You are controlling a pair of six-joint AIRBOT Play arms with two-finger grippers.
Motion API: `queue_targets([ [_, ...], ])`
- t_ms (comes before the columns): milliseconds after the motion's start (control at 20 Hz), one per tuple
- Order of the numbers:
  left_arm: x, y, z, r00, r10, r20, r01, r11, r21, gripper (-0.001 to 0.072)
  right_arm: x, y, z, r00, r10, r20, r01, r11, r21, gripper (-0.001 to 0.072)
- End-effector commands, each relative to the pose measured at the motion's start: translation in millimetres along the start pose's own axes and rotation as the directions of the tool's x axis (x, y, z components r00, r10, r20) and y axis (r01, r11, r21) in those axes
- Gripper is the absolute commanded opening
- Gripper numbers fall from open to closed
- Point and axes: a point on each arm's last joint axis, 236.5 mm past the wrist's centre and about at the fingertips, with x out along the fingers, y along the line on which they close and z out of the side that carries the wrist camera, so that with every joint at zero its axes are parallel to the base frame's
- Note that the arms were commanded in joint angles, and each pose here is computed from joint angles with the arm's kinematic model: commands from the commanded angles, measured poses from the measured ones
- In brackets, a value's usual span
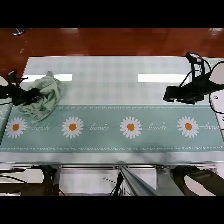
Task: Fold the shirts.
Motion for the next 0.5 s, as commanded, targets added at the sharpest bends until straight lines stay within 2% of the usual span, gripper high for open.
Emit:
queue_targets([
  [0,-24,-76,0,0.966,-0.258,-0.004,0.258,0.965,0.047,0.0025,-3,3,2,1.000,0.011,0.015,-0.011,1.000,-0.006,0.0619],
  [100,-79,-135,28,0.884,-0.447,0.134,0.436,0.894,0.106,0.0025,-18,5,10,0.996,0.025,0.087,-0.024,1.000,-0.011,0.0619],
  [200,-160,-191,53,0.738,-0.614,0.278,0.565,0.789,0.243,0.0025,-45,7,21,0.978,0.042,0.203,-0.041,0.999,-0.013,0.0619],
  [300,-250,-235,59,0.582,-0.725,0.369,0.594,0.689,0.416,0.0024,-74,7,23,0.954,0.054,0.294,-0.051,0.999,-0.020,0.0619],
  [450,-364,-279,41,0.424,-0.804,0.416,0.526,0.593,0.610,0.0024,-111,9,16,0.918,0.084,0.387,-0.077,0.996,-0.035,0.0619],
])
